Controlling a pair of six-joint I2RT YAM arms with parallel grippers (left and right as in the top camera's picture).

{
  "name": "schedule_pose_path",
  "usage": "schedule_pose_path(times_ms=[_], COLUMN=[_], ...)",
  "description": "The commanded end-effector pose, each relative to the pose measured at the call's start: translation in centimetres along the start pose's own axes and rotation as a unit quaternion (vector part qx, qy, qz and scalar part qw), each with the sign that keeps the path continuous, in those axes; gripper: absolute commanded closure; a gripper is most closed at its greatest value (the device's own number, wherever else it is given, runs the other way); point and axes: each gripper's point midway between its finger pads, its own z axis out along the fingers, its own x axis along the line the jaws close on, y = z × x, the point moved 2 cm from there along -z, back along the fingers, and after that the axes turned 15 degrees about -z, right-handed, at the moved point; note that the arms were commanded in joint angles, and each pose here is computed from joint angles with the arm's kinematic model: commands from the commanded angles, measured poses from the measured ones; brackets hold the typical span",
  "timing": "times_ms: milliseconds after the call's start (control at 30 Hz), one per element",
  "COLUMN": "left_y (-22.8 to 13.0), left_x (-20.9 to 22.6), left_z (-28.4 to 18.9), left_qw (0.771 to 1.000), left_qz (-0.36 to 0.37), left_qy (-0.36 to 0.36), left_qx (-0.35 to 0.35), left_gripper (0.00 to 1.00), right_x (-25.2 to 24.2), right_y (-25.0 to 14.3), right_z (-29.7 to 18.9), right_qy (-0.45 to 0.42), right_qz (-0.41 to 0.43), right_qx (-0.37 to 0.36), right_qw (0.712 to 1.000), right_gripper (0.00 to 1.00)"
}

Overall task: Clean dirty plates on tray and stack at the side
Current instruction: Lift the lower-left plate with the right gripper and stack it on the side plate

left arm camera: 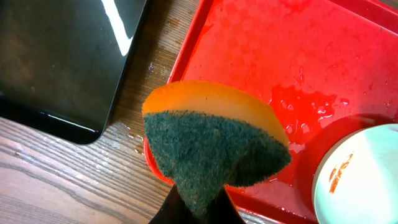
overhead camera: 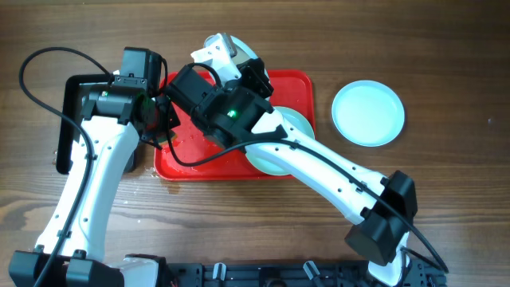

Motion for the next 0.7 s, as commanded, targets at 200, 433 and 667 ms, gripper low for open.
schedule_pose_path(times_ms=[200,433,667], left_y=[0.5,0.6,0.5], left_x=[0.1,0.0,0.0], left_z=[-0.2,-0.2,-0.2], left_qw=[1.000,1.000,1.000], left_qz=[-0.009,-0.009,-0.009], left_qy=[0.004,0.002,0.002], left_qx=[-0.011,-0.013,-0.012], left_gripper=[0.96,0.96,0.96], right_x=[4.1,0.8,-6.6], right_y=[0.8,-1.9,-12.7], right_z=[-0.8,1.4,10.6], right_qy=[0.158,0.291,0.400], right_qz=[0.024,0.136,0.272], right_qx=[-0.020,0.027,0.147], right_qw=[0.987,0.947,0.863], right_gripper=[0.96,0.96,0.96])
